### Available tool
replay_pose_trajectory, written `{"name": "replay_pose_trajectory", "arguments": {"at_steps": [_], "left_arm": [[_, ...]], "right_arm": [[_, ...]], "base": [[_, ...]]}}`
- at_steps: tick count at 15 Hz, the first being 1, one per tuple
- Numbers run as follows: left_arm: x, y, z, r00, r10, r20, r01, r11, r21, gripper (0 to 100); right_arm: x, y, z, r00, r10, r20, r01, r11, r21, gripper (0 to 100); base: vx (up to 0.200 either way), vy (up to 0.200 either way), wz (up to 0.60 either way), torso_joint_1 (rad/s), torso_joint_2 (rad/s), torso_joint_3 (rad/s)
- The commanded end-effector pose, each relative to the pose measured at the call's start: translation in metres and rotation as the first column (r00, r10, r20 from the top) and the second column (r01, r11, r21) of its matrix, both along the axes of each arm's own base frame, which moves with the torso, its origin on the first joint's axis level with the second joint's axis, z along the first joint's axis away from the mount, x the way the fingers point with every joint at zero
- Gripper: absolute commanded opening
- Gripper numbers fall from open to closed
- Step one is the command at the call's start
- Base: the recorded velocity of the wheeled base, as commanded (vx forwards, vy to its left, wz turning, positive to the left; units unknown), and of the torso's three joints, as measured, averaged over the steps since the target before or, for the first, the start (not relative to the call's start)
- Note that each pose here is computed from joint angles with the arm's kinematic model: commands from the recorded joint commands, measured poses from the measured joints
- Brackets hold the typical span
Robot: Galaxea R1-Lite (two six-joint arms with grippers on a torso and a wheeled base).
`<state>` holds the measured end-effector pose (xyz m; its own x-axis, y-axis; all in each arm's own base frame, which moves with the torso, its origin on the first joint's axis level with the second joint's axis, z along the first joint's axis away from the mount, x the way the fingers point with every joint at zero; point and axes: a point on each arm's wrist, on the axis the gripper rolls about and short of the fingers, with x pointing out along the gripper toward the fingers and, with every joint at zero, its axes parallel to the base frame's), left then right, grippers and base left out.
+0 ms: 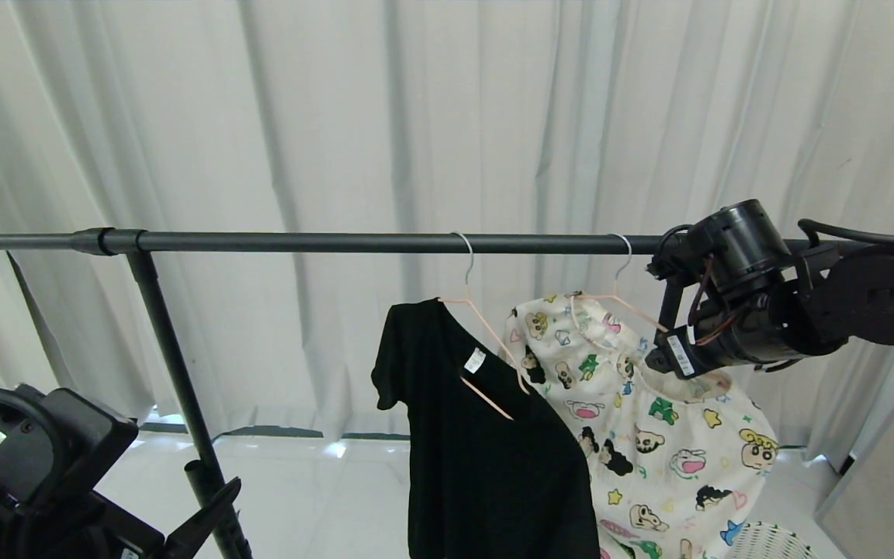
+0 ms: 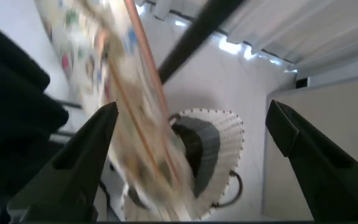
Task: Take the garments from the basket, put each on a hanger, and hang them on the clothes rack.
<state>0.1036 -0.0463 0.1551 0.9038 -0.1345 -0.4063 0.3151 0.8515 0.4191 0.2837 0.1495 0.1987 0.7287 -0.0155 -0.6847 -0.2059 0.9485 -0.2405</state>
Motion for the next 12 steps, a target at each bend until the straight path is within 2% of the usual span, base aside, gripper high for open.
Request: {"name": "replay_pose_trajectory", "arguments": {"at_steps": [1,4,6,8,10,11,12], "left_arm": [[-0.001,0.000,-0.001,1.000,0.001,0.001,-0.001,1.000,0.000,100],[-0.001,0.001,0.000,1.000,0.010,0.004,-0.010,1.000,-0.001,100],[-0.001,0.003,-0.003,1.000,0.023,-0.002,-0.023,1.000,0.003,100],[0.000,0.006,-0.003,0.999,0.051,-0.004,-0.051,0.999,0.004,100],[0.001,0.010,-0.004,0.996,0.089,-0.011,-0.089,0.996,-0.003,100],[0.002,0.010,-0.004,0.996,0.093,-0.011,-0.093,0.996,-0.005,100],[0.002,0.012,-0.005,0.992,0.121,-0.018,-0.122,0.992,-0.022,100]], "right_arm": [[-0.026,-0.006,0.029,0.999,0.023,0.033,-0.024,0.999,0.024,100],[-0.065,-0.028,0.059,1.000,0.020,0.023,-0.020,1.000,0.022,100],[-0.094,-0.046,0.068,0.999,0.033,-0.037,-0.034,0.999,-0.034,100],[-0.109,-0.057,0.075,0.999,0.031,-0.009,-0.032,0.999,-0.042,100],[-0.116,-0.066,0.073,0.999,-0.041,0.025,0.044,0.992,-0.118,100],[-0.117,-0.066,0.073,0.998,-0.048,0.028,0.051,0.991,-0.126,100],[-0.128,-0.075,0.067,0.995,-0.087,0.043,0.093,0.980,-0.175,100]], "base": [[0.000,0.000,0.00,0.000,0.00,0.000],[0.000,0.000,0.00,0.000,0.00,0.000],[0.000,0.000,0.00,0.000,0.00,0.000],[-0.200,0.000,0.00,0.002,0.00,0.002],[-0.200,0.000,0.00,0.012,0.00,0.002],[-0.200,0.000,0.00,-0.007,0.01,0.012],[-0.200,0.000,0.00,-0.007,0.00,0.007]]}}
